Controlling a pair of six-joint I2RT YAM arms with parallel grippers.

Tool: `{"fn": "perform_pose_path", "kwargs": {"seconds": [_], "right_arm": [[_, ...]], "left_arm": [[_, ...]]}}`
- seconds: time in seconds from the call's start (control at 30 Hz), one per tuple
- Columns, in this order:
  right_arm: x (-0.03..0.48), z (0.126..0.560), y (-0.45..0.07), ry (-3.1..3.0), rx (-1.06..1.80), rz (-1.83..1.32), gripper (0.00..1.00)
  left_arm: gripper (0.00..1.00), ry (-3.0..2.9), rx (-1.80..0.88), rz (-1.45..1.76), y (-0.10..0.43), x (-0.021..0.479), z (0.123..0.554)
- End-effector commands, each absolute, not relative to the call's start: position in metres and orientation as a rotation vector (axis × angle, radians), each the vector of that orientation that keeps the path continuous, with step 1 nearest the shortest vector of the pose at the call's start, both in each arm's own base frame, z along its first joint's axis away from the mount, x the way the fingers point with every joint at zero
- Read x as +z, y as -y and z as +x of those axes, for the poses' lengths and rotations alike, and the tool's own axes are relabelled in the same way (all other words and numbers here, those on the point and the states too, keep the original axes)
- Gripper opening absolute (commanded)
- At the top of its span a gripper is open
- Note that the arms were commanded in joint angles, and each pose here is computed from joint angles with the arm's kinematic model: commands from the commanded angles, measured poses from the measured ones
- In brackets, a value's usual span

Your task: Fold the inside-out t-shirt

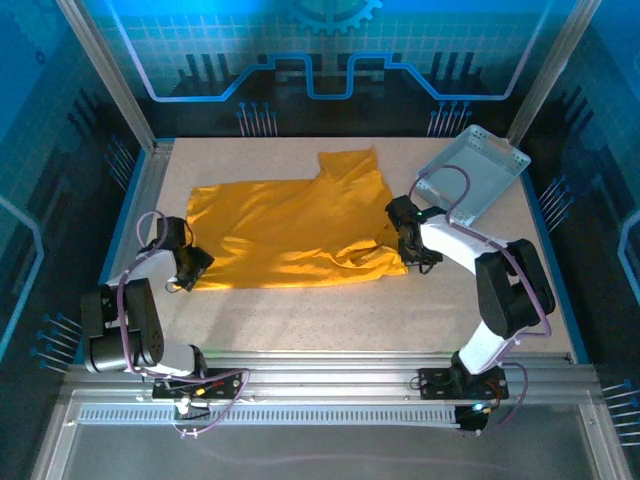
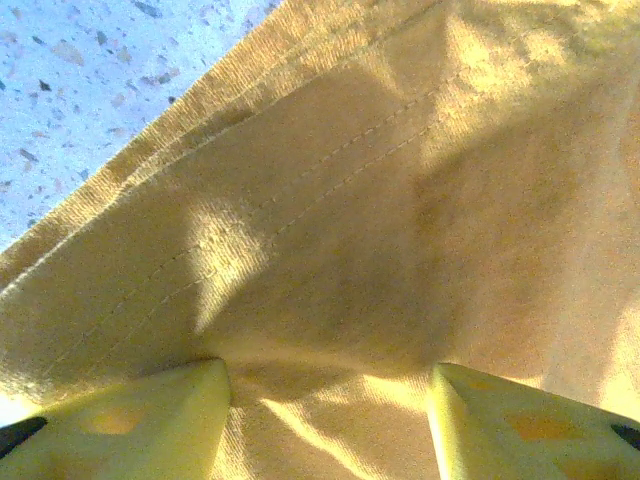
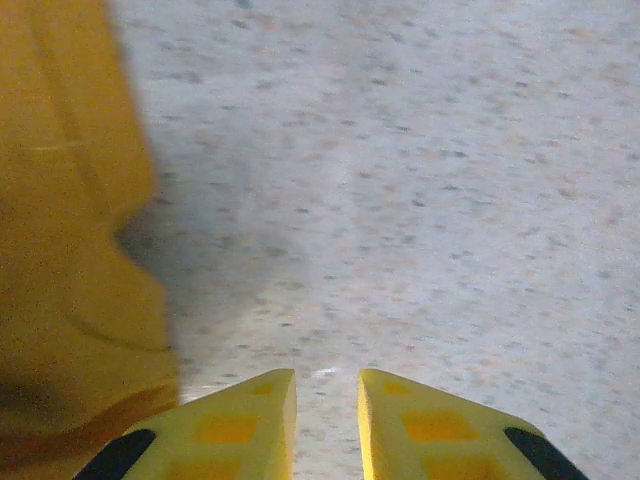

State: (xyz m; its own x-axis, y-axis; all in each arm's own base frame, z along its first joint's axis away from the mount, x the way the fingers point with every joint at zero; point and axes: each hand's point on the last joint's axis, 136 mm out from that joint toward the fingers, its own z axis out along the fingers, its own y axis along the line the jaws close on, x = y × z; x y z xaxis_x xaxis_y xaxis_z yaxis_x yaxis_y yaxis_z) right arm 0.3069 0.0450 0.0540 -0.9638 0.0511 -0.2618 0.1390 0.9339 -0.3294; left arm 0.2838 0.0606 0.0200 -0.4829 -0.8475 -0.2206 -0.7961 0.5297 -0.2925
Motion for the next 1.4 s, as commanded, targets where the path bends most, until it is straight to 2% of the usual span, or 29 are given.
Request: {"fn": "perform_pose_path", "kwargs": {"seconds": [0.0, 0.1, 0.23, 0.33, 0.53, 0.77, 0.97, 1.13, 1.23, 1.37], "right_arm": [[0.075, 0.297, -0.023, -2.803, -0.653, 0.180, 0.26], [0.096, 0.297, -0.042, -2.764, -0.465, 0.135, 0.31], [0.110, 0.287, -0.098, -2.762, 0.027, 0.011, 0.53], [0.096, 0.269, -0.103, -2.832, 0.171, 0.167, 0.59], [0.060, 0.265, -0.079, -2.847, 0.276, 0.512, 0.54], [0.054, 0.300, -0.090, -2.818, 0.360, 0.456, 0.53], [0.040, 0.307, -0.079, -2.834, 0.296, 0.474, 0.53], [0.041, 0.325, -0.091, -2.835, 0.331, 0.399, 0.54], [0.028, 0.324, -0.090, -2.904, 0.231, 0.395, 0.54], [0.020, 0.312, -0.063, -2.943, -0.018, 0.506, 0.47]], "left_arm": [[0.56, -2.479, -0.210, -1.362, -0.060, 0.013, 0.273], [0.56, -2.475, -0.233, -1.360, -0.057, 0.015, 0.273], [0.57, -2.466, -0.226, -1.358, -0.058, 0.017, 0.271], [0.57, -2.466, -0.226, -1.360, -0.058, 0.017, 0.271], [0.57, -2.459, -0.195, -1.370, -0.062, 0.016, 0.269], [0.56, -2.458, -0.197, -1.369, -0.062, 0.017, 0.270], [0.56, -2.461, -0.200, -1.373, -0.061, 0.015, 0.268], [0.56, -2.459, -0.193, -1.370, -0.062, 0.016, 0.269], [0.56, -2.456, -0.193, -1.374, -0.062, 0.016, 0.269], [0.56, -2.450, -0.178, -1.380, -0.065, 0.017, 0.267]]}}
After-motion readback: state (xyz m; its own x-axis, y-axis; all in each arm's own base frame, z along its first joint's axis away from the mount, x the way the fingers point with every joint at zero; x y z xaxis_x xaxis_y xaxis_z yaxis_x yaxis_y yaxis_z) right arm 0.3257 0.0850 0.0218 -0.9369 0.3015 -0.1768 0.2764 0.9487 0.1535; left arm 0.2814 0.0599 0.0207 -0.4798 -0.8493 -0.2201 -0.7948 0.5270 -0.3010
